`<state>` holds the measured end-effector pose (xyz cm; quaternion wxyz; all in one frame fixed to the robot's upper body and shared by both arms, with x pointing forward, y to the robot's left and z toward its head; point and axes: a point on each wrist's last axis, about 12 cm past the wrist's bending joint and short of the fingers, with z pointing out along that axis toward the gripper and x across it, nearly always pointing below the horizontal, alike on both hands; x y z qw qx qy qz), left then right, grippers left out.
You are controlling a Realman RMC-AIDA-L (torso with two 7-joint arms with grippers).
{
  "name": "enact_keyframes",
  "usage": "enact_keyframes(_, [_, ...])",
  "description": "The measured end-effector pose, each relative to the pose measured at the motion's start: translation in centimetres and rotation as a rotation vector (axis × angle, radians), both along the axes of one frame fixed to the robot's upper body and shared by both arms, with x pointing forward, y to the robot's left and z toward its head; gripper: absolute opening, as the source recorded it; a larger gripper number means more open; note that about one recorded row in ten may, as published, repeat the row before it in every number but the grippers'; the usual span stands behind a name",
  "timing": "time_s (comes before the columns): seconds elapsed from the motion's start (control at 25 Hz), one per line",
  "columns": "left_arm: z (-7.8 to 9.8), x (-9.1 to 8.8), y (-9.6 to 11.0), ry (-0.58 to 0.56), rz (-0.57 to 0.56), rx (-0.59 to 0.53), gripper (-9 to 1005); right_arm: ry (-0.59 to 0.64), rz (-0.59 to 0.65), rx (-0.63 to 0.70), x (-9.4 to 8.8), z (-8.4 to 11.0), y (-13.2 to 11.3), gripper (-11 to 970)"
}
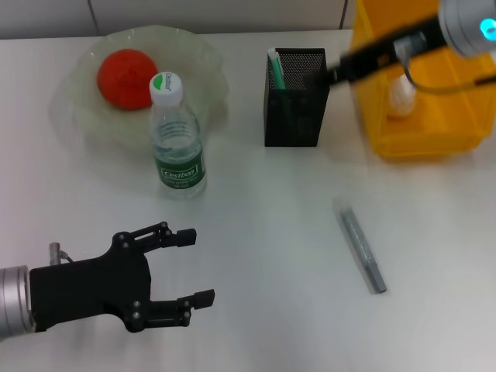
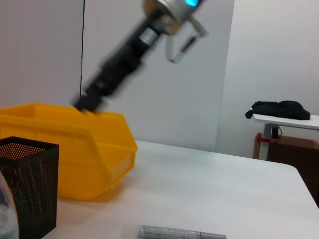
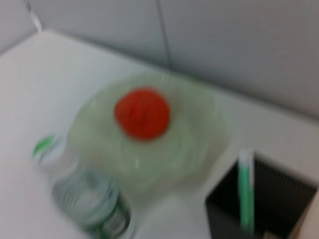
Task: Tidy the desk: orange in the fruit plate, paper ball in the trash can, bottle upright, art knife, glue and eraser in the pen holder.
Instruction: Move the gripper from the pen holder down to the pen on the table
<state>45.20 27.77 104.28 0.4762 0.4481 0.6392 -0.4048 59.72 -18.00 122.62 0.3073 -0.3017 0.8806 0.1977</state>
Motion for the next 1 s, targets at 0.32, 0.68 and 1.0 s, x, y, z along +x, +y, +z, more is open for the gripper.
enact_keyframes(0.32, [0.2, 0.2, 0.0, -0.002, -0.005, 0.000, 857, 0.199, 0.039, -0.136, -3.4, -4.5, 0.2, 751])
enact_keyframes(0.68, [0.1, 0.2, 0.0, 0.000, -0.005, 0.001, 857, 0.281, 0.013, -0.233, -3.3, -7.9, 0.8, 731])
enact_keyframes(1.0, [0.0, 0.1, 0.0, 0.002, -0.003, 0.003, 857, 0.325, 0.003, -0.255, -2.7, -9.8, 1.0, 707])
